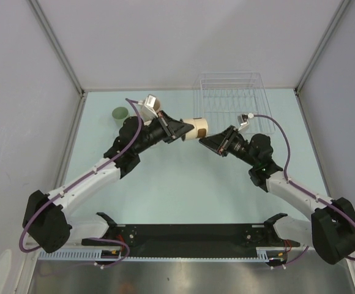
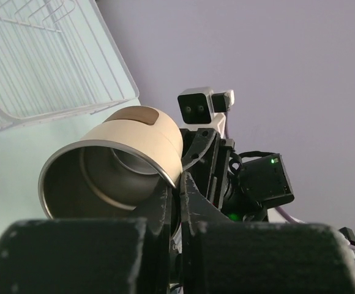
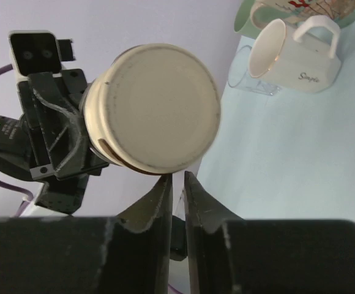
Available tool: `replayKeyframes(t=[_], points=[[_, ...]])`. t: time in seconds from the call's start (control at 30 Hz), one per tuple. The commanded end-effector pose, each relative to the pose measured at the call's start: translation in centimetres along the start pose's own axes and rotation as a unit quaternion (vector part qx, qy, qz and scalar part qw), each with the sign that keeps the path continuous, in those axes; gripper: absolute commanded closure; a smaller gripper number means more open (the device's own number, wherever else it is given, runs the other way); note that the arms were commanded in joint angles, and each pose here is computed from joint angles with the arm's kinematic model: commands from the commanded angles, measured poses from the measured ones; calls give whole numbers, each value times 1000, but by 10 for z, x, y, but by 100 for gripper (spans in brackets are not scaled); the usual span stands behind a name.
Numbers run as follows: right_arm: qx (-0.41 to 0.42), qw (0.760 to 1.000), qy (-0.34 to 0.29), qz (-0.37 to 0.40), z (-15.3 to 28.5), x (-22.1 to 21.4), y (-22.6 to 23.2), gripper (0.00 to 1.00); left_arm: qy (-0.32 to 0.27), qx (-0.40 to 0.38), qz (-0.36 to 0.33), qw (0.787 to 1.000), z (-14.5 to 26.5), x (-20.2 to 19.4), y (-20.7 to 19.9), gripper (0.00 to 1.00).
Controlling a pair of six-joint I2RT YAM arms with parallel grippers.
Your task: Unload the cups from the dish rack
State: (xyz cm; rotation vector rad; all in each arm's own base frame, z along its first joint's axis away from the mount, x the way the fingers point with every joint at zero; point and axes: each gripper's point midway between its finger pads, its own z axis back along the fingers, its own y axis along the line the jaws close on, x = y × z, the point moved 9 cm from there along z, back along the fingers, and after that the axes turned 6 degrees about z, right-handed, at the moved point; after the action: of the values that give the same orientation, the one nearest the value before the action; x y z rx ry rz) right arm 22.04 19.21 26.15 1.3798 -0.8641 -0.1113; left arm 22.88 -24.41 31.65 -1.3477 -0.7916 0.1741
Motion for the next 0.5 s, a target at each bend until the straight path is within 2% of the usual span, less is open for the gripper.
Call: replayKeyframes(t=[0.0, 0.03, 0.07, 0.17, 0.2, 0.23, 0.27, 0.3, 0.33, 0.4, 0.43, 0.47], points=[[1, 999, -13, 50, -1, 16, 22, 56, -42, -26, -57, 997, 14, 20, -42, 100], [-22, 998, -6, 51, 1, 17, 21, 46, -47, -18, -64, 997, 16, 23, -44, 100], [-36, 998, -3, 59, 1, 19, 21, 29, -43, 14, -78, 996, 18, 22, -37, 100], [-93, 990, 3, 104, 3, 31, 27, 8, -64, 81, -121, 987, 27, 36, -42, 100], [-115, 986, -2, 121, 4, 36, 27, 7, -84, 115, -136, 980, 28, 43, -39, 100], [-136, 980, 2, 147, 6, 42, 30, 7, -65, 165, -143, 974, 32, 40, -28, 100], [-160, 975, 8, 156, 8, 43, 27, 7, -82, 190, -173, 963, 36, 50, -33, 100], [-185, 969, 2, 165, 8, 47, 25, 6, -103, 232, -188, 949, 39, 57, -28, 100], [-200, 963, 8, 182, 11, 51, 26, 6, -86, 288, -197, 933, 42, 57, -14, 99], [-218, 957, 4, 192, 11, 56, 22, 8, -99, 339, -231, 907, 50, 69, -14, 100], [-230, 954, 7, 193, 13, 57, 21, 8, -109, 398, -241, 878, 58, 74, -2, 100], [-236, 951, 3, 199, 14, 60, 20, 9, -113, 424, -252, 862, 60, 80, 0, 100]])
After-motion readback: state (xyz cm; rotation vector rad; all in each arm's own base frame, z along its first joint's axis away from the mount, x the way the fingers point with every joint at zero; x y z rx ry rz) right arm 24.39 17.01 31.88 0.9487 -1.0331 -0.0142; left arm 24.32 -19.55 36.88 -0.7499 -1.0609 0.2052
